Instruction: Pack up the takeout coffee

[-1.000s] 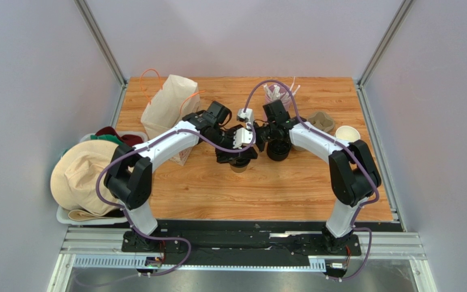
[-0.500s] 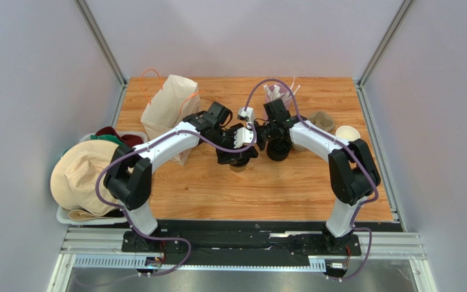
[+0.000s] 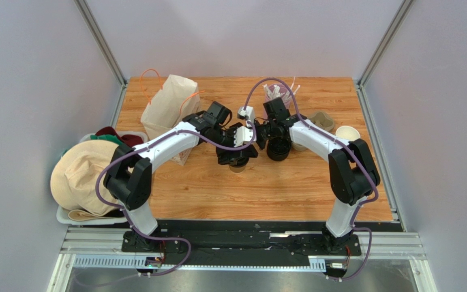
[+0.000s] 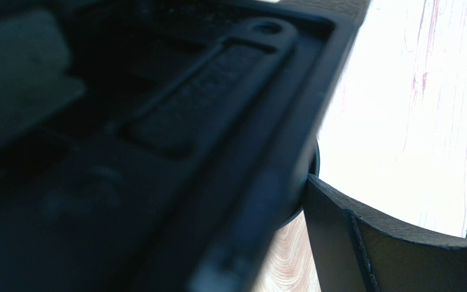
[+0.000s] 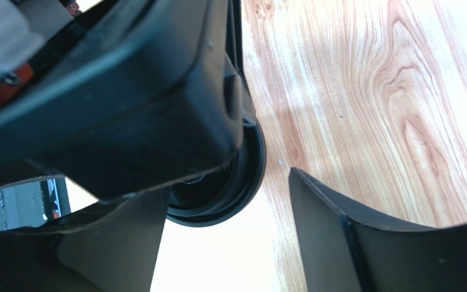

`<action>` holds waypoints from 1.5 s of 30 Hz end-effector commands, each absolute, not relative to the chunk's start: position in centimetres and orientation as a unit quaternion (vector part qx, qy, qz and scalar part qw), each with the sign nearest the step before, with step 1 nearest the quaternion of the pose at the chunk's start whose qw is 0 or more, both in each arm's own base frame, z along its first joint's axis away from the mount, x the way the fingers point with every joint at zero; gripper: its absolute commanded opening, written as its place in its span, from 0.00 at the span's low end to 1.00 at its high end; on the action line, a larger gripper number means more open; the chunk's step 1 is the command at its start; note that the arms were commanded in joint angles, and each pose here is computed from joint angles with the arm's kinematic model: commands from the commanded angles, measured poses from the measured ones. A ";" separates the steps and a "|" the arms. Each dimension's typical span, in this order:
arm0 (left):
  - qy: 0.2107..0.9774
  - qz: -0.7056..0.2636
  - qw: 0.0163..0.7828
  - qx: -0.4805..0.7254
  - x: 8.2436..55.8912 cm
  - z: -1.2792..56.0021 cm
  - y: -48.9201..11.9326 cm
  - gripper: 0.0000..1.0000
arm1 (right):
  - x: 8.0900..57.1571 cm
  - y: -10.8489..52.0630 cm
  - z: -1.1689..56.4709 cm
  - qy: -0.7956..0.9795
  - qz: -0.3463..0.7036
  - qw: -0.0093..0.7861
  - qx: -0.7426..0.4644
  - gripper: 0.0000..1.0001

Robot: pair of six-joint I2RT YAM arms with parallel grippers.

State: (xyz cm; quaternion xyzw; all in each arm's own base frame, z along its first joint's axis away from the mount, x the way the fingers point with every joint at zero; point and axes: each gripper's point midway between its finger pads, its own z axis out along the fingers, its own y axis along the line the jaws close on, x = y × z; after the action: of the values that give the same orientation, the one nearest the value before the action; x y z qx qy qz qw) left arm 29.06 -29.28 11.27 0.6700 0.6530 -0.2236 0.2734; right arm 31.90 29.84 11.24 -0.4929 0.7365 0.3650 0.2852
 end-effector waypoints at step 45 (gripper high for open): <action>0.608 -0.255 0.414 0.628 28.8 26.4 -30.5 0.94 | 37.8 27.7 22.0 0.769 0.273 0.400 -0.418 0.89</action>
State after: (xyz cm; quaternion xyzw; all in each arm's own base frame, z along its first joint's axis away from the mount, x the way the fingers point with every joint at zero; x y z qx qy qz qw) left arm 29.82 -29.42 17.74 0.6328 0.6630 -0.2328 0.3252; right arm 34.66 29.82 18.10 -0.4736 0.7420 0.3265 0.3442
